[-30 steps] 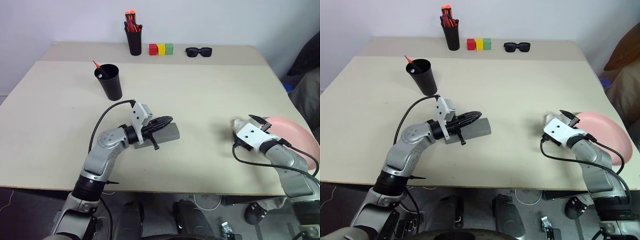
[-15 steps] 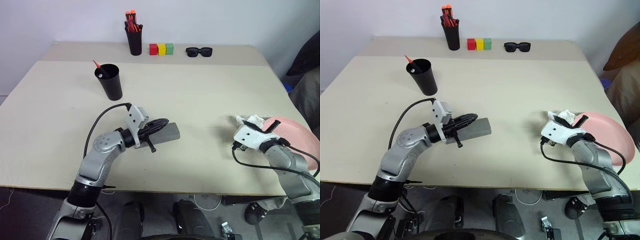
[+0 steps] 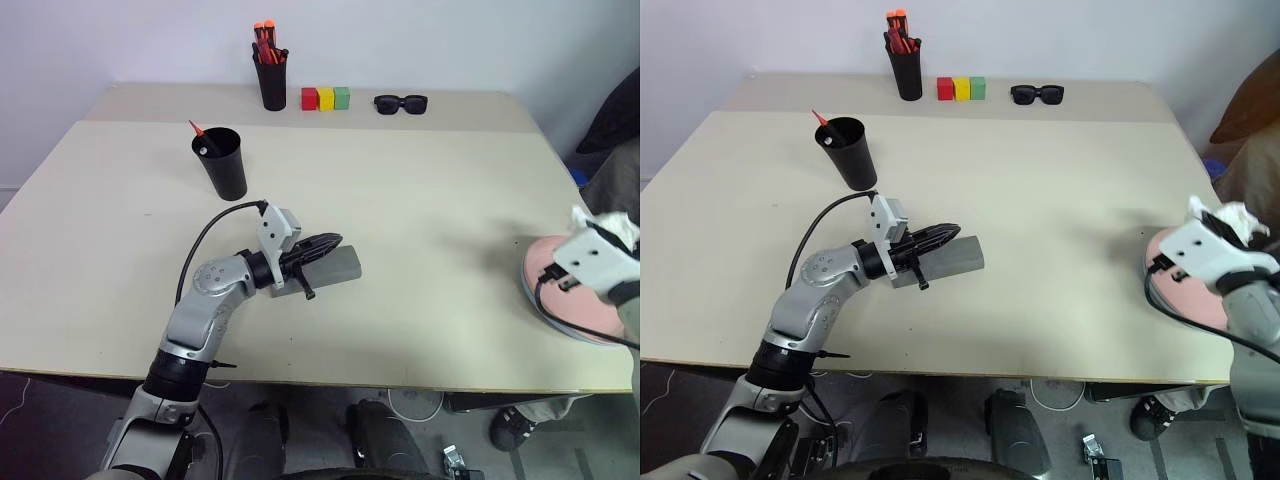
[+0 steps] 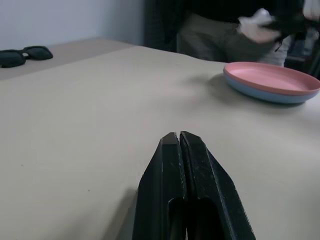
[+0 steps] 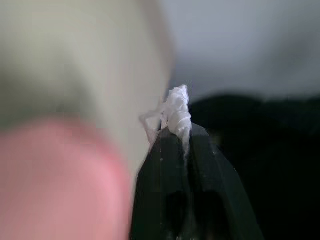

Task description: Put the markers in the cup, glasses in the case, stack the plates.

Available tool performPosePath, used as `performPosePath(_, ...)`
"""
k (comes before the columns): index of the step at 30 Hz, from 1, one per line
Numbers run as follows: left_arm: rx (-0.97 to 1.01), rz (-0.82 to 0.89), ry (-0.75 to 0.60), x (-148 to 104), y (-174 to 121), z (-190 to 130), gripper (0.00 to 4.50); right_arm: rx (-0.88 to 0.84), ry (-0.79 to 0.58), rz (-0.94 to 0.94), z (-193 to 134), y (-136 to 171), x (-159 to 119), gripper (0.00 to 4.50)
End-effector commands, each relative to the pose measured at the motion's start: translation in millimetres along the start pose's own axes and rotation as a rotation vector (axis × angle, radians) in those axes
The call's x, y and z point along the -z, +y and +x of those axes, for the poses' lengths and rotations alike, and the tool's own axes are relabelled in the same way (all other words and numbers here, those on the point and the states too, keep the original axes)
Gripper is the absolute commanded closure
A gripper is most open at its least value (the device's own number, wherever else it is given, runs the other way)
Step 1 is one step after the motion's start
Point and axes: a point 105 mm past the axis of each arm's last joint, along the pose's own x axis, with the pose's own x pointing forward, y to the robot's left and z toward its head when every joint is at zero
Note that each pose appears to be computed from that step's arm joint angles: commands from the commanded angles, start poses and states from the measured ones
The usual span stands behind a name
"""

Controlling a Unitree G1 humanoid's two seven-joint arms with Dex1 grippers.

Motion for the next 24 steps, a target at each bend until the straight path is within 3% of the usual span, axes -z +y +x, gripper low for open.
performPosePath(1,0.001,0.038,-0.036,-12,3,-2,4.5,0.011,0.016,0.048,-6,-3,2,2.7)
performPosePath(4,-0.024,0.049,-0.027,-12,7,-7,4.5,0.03,-0.013,0.075,0,-5,-6,1.19)
performPosePath(9,-0.095,0.07,-0.007,-11,20,-24,4.5,0.034,-0.116,0.154,12,-8,-29,1.19)
performPosePath(11,-0.168,0.071,0.005,-11,31,-43,4.5,0.003,-0.236,0.277,21,-7,-56,1.19)
performPosePath(16,-0.385,0.112,0.125,1,54,-104,4.5,-0.268,-0.496,0.528,29,18,-117,1.19)
performPosePath(24,-0.611,0.143,0.24,6,56,-180,4.5,-0.551,-0.635,0.658,31,47,-154,1.19)
